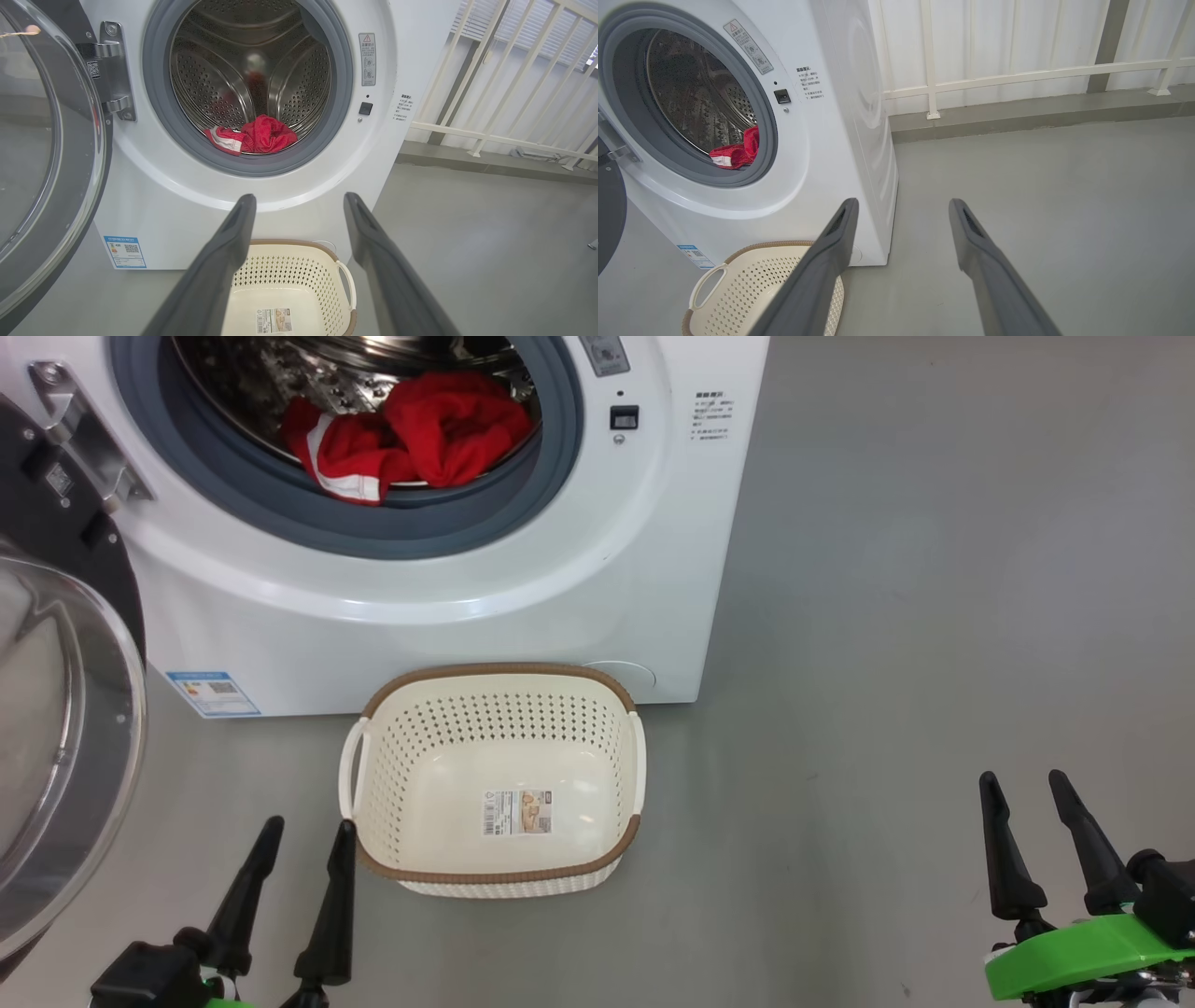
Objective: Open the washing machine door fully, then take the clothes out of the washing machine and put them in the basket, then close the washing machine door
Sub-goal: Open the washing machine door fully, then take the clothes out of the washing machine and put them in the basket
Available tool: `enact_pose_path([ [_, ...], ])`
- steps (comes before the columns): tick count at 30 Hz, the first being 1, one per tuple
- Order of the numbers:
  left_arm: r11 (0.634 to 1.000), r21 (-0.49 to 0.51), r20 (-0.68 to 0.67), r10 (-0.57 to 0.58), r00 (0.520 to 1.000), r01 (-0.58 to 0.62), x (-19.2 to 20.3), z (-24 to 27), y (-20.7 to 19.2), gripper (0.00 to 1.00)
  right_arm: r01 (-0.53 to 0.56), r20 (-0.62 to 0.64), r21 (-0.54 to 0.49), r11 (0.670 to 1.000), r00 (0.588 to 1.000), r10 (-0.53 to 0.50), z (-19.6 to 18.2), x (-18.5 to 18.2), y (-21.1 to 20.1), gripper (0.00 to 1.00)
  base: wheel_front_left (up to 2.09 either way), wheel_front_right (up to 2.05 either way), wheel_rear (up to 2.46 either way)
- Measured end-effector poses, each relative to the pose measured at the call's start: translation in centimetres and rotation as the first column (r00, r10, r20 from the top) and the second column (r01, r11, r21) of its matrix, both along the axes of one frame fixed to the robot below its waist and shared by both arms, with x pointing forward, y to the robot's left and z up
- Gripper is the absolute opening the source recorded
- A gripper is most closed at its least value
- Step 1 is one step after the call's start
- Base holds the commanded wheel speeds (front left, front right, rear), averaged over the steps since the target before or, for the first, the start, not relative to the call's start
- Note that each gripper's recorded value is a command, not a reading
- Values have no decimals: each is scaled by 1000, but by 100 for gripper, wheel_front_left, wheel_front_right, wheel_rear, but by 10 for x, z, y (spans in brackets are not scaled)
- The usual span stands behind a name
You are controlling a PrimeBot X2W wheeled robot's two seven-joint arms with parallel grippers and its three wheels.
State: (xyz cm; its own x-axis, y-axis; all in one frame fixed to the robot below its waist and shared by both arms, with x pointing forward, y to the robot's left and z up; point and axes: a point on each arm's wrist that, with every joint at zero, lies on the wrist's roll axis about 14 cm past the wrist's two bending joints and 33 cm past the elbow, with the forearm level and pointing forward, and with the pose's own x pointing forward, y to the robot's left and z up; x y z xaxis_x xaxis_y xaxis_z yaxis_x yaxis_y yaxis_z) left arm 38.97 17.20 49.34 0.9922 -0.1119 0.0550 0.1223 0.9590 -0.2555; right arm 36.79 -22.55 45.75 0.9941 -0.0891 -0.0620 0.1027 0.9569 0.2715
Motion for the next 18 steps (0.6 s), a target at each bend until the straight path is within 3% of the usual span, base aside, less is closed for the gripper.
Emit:
enact_pose_path([
  [18,999,4,10,-36,999,36,4,3,-8,100,24,-5,2,1000,1000,-24,-2,-2,-6,100,0,0,0],
])
